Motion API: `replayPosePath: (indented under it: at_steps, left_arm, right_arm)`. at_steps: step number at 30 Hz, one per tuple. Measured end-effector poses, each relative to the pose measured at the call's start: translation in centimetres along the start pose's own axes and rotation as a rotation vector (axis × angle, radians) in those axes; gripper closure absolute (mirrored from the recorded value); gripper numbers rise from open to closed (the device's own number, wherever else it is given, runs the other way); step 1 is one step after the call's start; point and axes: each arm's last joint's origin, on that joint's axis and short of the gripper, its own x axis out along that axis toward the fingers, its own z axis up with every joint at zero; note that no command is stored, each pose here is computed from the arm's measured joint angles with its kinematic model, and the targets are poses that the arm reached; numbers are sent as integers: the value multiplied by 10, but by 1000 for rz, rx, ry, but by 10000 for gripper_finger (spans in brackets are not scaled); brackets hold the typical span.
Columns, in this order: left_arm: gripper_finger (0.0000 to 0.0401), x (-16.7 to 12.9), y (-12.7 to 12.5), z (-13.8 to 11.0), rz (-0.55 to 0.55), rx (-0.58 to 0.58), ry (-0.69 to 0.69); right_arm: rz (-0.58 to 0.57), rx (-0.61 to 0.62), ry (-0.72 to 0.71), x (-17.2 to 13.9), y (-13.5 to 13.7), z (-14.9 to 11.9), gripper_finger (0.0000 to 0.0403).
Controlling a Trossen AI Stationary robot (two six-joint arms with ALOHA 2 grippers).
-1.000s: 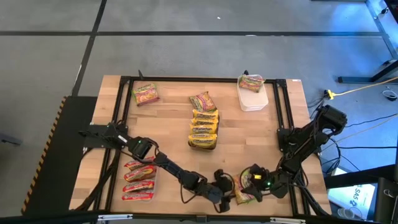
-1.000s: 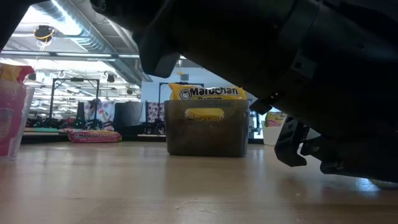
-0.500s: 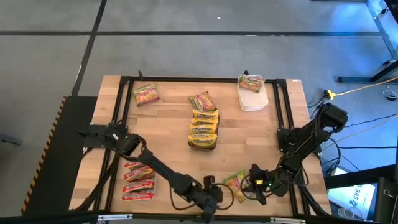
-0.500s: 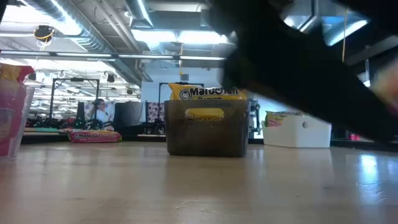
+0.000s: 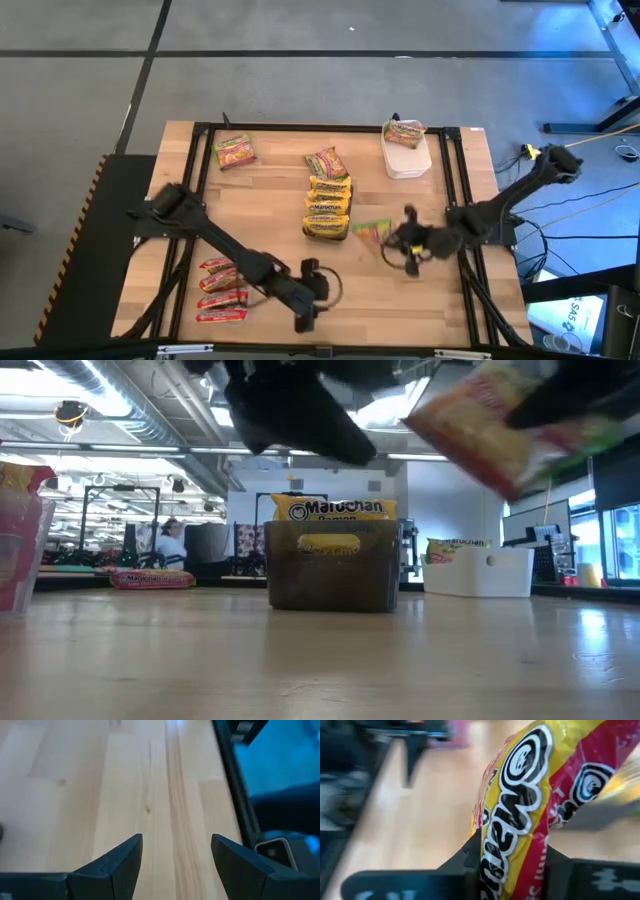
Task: Sort Maruchan noodles
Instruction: Put the green noodle pack into the white bin
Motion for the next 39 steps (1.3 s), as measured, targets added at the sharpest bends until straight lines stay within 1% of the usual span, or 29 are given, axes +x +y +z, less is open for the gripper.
replayPosePath:
  at_steps: [2, 7, 11, 13, 15, 17, 20, 23, 27, 31, 34, 39]
  left_arm:
    - [170, -10, 9, -6, -26, -22, -54]
    - [170, -37, 32, -16, -84, -77, -157]
    - [170, -58, 44, -27, -106, -84, -228]
    - [170, -68, 51, -33, -87, -83, -261]
    - [170, -72, 54, -32, -89, -104, -334]
    - [170, -77, 58, -36, -72, -105, -347]
    - [170, -79, 61, -38, -83, -107, -353]
    - [170, -78, 62, -40, -81, -100, -339]
    - [170, -76, 66, -40, -72, -95, -329]
    - [170, -76, 67, -39, -72, -82, -332]
    - [170, -76, 67, -39, -71, -83, -331]
    - [170, -76, 67, -39, -71, -82, -331]
  right_arm:
    - [-93, -69, 32, -5, -19, 15, 346]
    - [-336, -193, 188, -12, -69, 45, 343]
    - [-444, -280, 296, -14, -110, 62, 344]
    - [-487, -303, 336, -18, -131, 67, 347]
    - [-524, -316, 377, -21, -151, 68, 347]
    - [-560, -327, 431, -26, -172, 66, 346]
    - [-562, -307, 499, -29, -202, 60, 346]
    - [-558, -227, 547, -30, -232, 51, 346]
    - [-542, -169, 634, -25, -261, 35, 346]
    - [-504, -170, 697, -14, -280, 23, 346]
    - [-465, -222, 763, -3, -287, 15, 346]
    - [-441, -257, 849, 17, -300, 2, 345]
